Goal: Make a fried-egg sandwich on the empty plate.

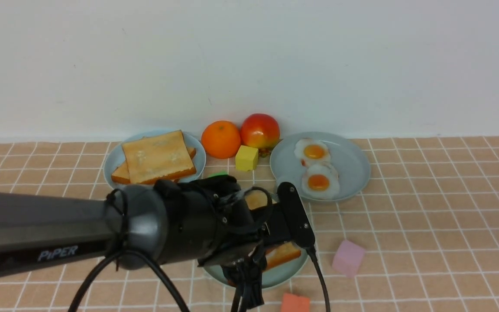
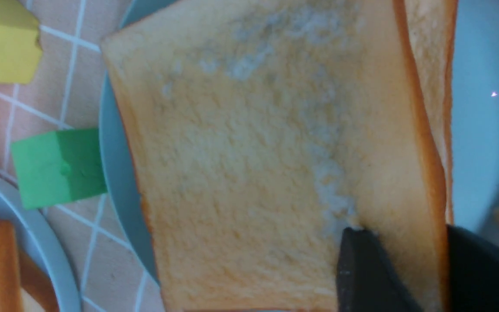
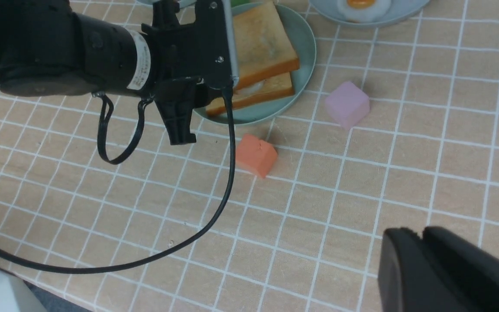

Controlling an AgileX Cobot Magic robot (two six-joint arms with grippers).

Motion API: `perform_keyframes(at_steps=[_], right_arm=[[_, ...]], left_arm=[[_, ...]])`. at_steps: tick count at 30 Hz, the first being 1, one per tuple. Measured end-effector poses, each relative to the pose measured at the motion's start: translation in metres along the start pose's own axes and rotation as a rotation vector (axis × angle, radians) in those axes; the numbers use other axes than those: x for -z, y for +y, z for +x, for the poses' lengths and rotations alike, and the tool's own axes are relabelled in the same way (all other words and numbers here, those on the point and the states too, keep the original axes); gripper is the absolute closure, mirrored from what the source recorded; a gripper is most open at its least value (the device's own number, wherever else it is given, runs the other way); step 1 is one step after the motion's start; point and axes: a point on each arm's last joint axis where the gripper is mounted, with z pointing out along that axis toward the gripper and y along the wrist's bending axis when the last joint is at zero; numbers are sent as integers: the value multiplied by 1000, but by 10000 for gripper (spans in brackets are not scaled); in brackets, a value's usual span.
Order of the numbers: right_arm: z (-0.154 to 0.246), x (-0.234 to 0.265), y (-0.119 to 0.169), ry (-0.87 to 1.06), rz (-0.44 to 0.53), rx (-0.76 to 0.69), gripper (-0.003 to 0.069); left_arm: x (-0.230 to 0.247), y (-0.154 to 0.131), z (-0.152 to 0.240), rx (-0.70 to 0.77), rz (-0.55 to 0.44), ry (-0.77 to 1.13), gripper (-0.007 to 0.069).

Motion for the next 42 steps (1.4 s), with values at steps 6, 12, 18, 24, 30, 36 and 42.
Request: perform_keyframes(at_steps=[6,12,18,24,30,36,42], right_arm=[[0,0,0,0,0,0,582],[0,0,0,0,0,0,578],[0,0,0,-1,0,0,574],[1,2,0,-13,-2,2,574],[10,19,1,-82,1,25,574],[37,53,-4,-224,55,81,623],[74,69,-12,-335,79,101,664]], left_arm=[[11,3,-1,29,-2,-16,242],[22,3,1,108,30,0,204],[49,6,4,191,55,13,209],[134,21,5,423,62,-205,384],[230,13,50,619,86,-538,638],[252,-32,133,727,86,-906,638],[232,-70,193,750,28,-1158,638]])
